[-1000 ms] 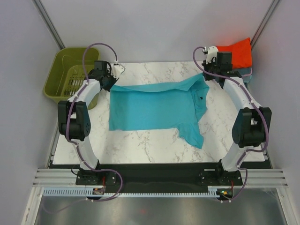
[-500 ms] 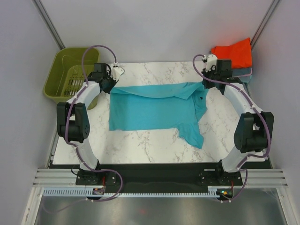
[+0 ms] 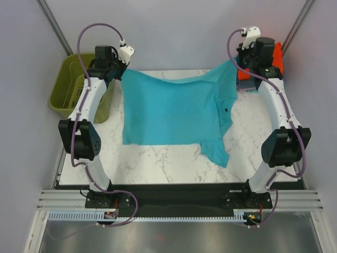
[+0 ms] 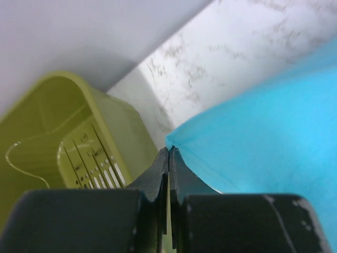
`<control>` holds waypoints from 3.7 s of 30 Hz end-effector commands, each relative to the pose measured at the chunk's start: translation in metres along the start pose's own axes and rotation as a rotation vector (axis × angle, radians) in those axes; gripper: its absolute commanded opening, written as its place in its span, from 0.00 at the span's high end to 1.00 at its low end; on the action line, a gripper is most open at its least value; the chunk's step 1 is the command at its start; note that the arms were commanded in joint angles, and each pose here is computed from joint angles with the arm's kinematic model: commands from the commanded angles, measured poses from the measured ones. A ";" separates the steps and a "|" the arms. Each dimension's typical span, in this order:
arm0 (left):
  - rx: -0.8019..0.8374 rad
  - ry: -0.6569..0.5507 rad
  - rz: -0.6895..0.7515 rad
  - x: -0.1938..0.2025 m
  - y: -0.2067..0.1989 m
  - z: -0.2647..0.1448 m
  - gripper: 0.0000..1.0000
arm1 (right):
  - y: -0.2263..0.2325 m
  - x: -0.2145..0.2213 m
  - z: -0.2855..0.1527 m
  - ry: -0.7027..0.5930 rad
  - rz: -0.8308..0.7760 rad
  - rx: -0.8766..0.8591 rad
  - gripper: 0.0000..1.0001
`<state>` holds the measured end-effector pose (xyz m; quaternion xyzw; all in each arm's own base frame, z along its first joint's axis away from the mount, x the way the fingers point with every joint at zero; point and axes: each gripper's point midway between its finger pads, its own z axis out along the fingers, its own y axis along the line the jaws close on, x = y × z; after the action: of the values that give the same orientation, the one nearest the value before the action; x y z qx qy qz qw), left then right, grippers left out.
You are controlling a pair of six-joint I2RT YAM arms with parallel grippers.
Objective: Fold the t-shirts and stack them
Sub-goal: Fold the tshirt
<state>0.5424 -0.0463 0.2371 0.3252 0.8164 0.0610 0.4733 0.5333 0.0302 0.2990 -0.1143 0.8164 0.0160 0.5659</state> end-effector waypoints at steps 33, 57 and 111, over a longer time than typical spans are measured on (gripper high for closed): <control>-0.304 -0.683 0.145 -0.163 0.007 -0.408 0.98 | -0.025 -0.208 -0.470 -0.750 -0.134 0.440 1.00; 0.177 0.243 0.147 0.109 -0.066 0.014 0.98 | -0.014 0.118 0.051 0.210 -0.164 -0.066 1.00; 0.074 0.129 -0.016 0.050 -0.040 0.024 0.98 | 0.008 0.109 0.047 0.193 -0.056 -0.091 1.00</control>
<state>0.5355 -0.0470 0.1366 0.3479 0.8586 0.0598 0.3719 0.5536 0.0208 0.1508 -0.1616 0.8761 0.0143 0.4540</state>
